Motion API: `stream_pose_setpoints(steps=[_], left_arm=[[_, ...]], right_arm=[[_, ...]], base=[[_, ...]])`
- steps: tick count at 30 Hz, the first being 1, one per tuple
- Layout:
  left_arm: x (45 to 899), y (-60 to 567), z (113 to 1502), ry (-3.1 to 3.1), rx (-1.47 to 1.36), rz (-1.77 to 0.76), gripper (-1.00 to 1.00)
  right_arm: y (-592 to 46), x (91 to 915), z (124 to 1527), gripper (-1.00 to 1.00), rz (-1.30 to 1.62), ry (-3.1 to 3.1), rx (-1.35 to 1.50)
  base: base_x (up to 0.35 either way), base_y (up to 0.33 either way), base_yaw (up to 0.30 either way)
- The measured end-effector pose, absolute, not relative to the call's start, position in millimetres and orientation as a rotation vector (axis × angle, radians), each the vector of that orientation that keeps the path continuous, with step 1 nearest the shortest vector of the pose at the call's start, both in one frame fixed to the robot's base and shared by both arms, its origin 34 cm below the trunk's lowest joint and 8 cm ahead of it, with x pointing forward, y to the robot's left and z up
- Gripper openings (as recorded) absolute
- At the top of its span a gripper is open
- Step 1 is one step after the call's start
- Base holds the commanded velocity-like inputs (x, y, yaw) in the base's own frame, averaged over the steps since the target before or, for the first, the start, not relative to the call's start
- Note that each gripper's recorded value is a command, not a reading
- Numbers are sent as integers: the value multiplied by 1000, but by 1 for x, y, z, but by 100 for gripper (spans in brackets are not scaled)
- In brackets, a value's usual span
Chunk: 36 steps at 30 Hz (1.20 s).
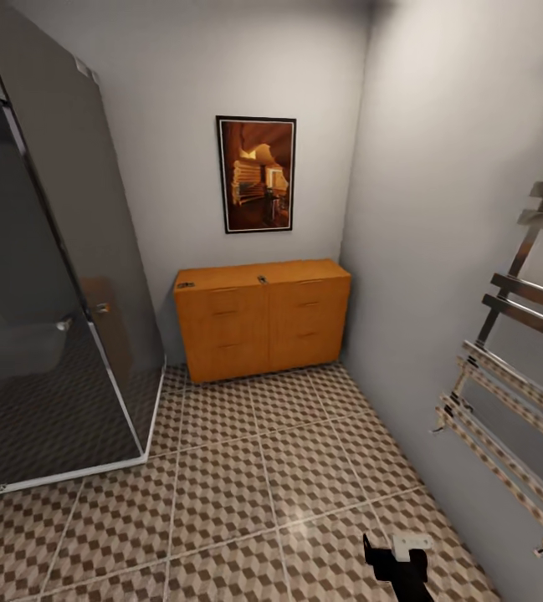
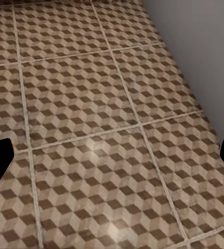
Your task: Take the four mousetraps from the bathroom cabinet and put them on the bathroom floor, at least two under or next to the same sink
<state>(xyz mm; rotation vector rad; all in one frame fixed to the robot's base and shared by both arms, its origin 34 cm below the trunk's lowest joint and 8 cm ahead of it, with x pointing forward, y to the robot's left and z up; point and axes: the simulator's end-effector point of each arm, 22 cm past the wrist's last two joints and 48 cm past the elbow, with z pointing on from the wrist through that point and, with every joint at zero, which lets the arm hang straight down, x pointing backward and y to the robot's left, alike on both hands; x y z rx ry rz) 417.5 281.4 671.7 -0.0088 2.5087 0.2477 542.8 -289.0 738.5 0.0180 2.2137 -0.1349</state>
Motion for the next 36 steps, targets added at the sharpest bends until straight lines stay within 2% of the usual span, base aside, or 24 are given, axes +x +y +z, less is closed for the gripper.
stream_pose_setpoints(steps=[10, 36], left_arm=[[418, 281, 672, 2508, -9, 247, 100], [418, 281, 672, 2508, -9, 247, 100]], right_arm=[[-288, 542, 738, 100, -130, 2215, 15], [-291, 542, 738, 100, -136, 2217, 9]], base=[[171, 0, 218], [333, 0, 8]])
